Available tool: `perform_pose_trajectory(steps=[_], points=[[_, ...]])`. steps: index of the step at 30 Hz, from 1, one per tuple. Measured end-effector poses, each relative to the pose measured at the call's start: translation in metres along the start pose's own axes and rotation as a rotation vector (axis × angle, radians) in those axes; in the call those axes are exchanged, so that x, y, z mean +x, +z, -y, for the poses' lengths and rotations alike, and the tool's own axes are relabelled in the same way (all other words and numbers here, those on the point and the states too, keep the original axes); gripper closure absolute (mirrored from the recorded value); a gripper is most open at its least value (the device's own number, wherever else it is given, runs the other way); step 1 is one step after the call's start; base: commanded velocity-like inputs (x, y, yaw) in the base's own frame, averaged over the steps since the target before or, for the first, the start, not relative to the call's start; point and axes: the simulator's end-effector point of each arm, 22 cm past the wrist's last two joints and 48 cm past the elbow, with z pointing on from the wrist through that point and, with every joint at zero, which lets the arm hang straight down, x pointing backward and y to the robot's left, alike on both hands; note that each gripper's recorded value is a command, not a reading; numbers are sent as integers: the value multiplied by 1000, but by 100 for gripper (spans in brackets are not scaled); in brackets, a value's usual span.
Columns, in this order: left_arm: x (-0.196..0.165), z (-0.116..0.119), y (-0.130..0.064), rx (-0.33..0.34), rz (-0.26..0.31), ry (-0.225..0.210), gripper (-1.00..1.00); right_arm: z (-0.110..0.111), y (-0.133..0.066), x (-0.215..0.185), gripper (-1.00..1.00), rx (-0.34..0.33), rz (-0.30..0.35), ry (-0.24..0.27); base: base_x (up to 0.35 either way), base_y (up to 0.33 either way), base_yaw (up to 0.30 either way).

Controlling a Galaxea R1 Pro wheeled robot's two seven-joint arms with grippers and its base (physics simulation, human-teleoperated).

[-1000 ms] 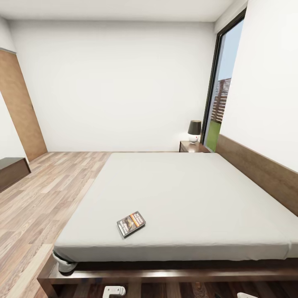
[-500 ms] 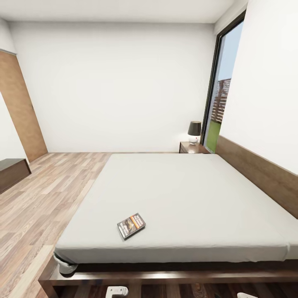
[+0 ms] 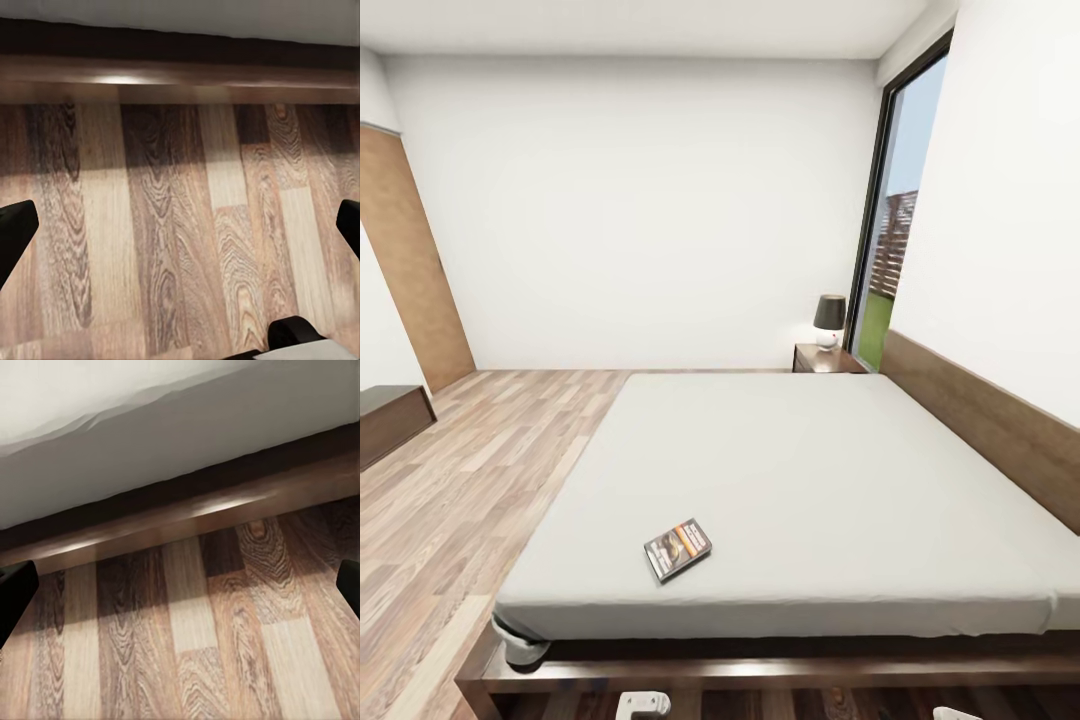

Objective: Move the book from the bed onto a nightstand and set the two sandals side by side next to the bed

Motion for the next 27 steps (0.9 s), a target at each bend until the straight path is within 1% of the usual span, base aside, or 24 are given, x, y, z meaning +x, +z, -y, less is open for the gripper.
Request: perform_pose_trajectory(steps=[27], points=[[-14,12,-30,2,-2,0,-100,-9,-26,-21,-100,1,-1,0,0,0,0]])
